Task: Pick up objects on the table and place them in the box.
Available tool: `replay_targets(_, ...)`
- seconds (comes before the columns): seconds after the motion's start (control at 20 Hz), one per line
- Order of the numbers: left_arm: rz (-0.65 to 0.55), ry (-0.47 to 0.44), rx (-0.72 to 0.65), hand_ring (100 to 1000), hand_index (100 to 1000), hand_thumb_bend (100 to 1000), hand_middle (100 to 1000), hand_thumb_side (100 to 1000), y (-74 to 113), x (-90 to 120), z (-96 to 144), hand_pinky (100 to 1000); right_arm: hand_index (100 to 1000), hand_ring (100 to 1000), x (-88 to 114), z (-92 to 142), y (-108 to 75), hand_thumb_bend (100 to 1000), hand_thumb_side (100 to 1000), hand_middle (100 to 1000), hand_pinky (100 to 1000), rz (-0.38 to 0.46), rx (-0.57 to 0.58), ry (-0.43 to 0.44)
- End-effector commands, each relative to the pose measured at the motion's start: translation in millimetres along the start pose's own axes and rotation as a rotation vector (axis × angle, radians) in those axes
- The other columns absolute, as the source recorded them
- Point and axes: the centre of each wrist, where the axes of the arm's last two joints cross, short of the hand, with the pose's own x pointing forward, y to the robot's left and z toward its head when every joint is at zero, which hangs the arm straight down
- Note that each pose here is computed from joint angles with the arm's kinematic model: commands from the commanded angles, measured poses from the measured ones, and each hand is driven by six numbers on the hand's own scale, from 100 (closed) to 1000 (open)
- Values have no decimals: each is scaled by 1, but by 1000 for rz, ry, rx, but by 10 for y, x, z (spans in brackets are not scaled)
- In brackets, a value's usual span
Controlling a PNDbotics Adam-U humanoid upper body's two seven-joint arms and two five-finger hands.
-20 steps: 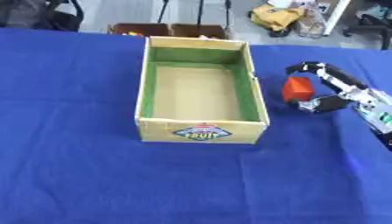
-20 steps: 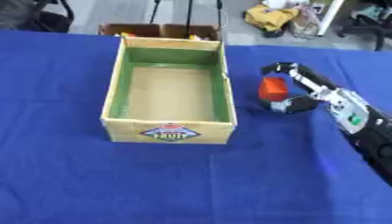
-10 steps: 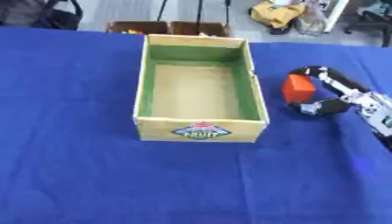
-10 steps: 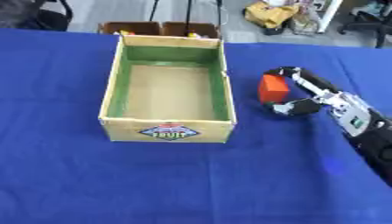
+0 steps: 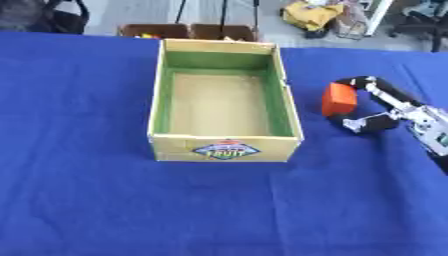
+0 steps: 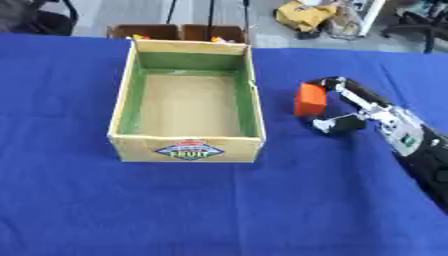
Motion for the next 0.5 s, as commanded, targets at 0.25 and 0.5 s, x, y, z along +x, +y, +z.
replay_targets(0.25, -21, -3, -7, 614, 714, 359, 423, 1000, 22, 48, -14, 625, 532, 669, 27, -20, -157, 100, 127, 280, 748, 28, -75, 25)
replay_targets(0.5, -16, 7, -7, 613, 714, 368, 423, 1000, 17, 28, -9, 625, 487, 660, 93, -92, -153, 100, 156, 226, 738, 14, -127, -4)
